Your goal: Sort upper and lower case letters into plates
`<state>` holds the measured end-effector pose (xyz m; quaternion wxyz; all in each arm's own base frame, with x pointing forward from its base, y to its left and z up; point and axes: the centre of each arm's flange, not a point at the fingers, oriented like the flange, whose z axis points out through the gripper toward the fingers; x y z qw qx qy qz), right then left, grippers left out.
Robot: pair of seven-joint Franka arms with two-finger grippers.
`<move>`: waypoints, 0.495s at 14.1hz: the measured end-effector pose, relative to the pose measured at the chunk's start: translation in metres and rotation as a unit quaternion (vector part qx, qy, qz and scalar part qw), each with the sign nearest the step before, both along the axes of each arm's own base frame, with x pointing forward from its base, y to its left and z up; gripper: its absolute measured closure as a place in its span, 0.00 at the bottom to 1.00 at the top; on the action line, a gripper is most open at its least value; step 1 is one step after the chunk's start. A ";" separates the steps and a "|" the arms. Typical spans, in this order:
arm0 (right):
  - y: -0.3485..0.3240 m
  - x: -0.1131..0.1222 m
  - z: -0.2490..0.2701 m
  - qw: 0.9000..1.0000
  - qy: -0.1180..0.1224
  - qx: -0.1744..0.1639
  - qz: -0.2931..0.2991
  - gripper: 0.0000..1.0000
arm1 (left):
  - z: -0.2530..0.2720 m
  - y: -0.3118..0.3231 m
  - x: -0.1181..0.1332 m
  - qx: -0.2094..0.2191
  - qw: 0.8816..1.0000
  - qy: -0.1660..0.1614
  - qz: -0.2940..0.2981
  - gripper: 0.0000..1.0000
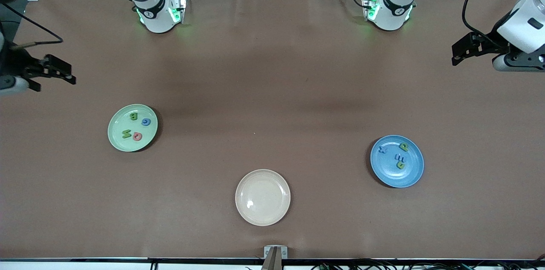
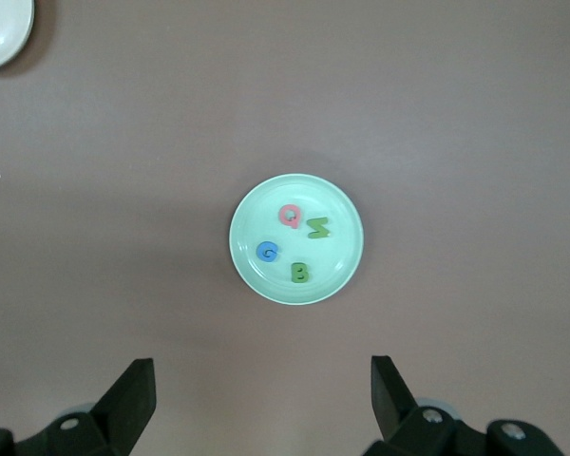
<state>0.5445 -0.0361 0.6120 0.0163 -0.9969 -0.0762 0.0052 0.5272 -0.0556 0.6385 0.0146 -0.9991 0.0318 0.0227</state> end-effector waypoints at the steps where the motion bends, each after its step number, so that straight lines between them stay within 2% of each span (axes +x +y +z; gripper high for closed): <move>1: 0.000 -0.003 0.020 1.000 -0.006 -0.002 -0.009 0.00 | 0.000 0.001 0.000 0.000 1.000 0.000 0.001 0.00; 3: 0.001 -0.006 0.052 1.000 -0.024 -0.005 -0.020 0.00 | 0.002 0.002 -0.001 0.000 1.000 -0.002 0.002 0.00; 7: 0.001 -0.006 0.075 0.998 -0.048 -0.006 -0.035 0.00 | 0.003 0.007 -0.001 0.000 1.000 -0.003 0.008 0.00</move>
